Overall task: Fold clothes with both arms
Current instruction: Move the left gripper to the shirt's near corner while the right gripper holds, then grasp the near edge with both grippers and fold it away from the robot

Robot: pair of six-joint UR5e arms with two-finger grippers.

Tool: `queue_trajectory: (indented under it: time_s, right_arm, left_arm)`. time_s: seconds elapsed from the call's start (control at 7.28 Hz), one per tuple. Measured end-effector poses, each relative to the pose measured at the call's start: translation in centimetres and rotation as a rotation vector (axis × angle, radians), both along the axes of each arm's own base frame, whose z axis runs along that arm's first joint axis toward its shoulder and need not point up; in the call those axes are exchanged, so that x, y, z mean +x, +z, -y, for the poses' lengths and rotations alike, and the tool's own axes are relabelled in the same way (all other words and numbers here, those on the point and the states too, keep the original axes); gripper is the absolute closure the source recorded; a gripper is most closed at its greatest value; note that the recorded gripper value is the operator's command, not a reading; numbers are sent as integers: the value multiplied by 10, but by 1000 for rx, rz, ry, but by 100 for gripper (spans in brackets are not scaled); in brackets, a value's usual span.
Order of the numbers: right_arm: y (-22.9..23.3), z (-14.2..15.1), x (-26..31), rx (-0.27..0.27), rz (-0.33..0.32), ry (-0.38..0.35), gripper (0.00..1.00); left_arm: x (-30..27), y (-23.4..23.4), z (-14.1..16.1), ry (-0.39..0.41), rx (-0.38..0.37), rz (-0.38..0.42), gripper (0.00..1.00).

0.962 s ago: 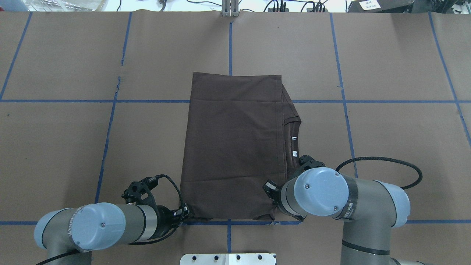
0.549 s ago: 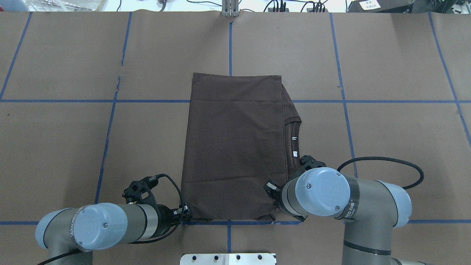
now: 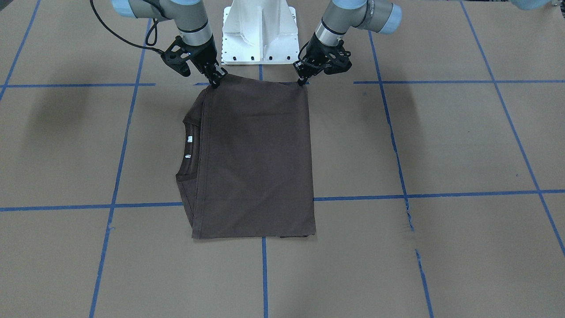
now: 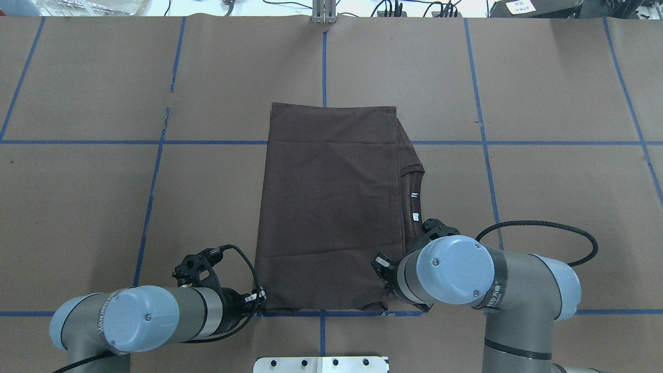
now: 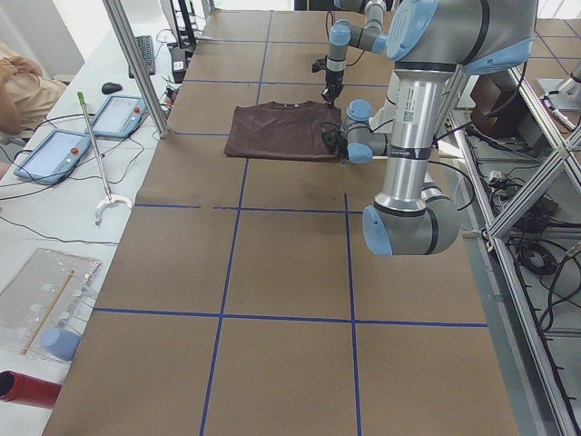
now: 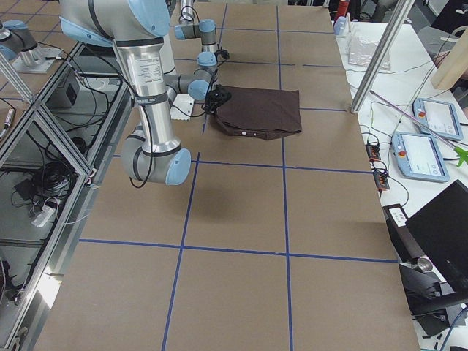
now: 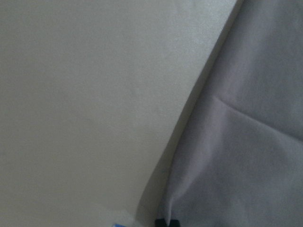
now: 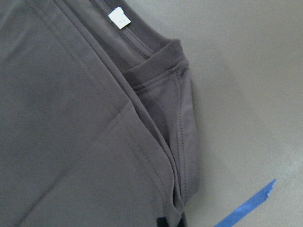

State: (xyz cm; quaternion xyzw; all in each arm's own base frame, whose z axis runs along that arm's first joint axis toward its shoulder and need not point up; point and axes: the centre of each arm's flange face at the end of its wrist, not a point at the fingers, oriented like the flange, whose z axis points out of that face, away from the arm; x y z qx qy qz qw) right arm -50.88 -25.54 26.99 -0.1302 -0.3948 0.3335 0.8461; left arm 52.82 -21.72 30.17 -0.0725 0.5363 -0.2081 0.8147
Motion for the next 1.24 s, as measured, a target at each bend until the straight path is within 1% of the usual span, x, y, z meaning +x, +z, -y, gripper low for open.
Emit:
queue_trajectory:
  time_s: [0.27, 0.55, 0.69, 0.82, 0.96, 1.1, 1.24]
  right_arm:
    - [-6, -6, 15, 4, 22, -4, 100]
    - [-17, -18, 50, 14, 68, -11, 100]
    - [-26, -18, 69, 21, 96, -3, 100]
    - [-34, -8, 85, 31, 115, 23, 100]
    - [-37, 10, 95, 41, 120, 61, 100]
    - [-39, 33, 96, 52, 116, 100, 100]
    - [-43, 63, 89, 72, 105, 135, 100]
  left_arm:
    - [-36, -38, -6, -4, 1, -49, 100]
    - [-70, -78, -22, 5, -27, -89, 100]
    - [-84, -94, -26, 7, -34, -111, 100]
    - [-93, -103, -17, -12, -31, -115, 100]
    - [-97, -111, 8, -56, -10, -107, 100]
    - [-93, -116, 41, -105, 24, -89, 100]
    - [-85, -120, 76, -147, 63, -60, 100]
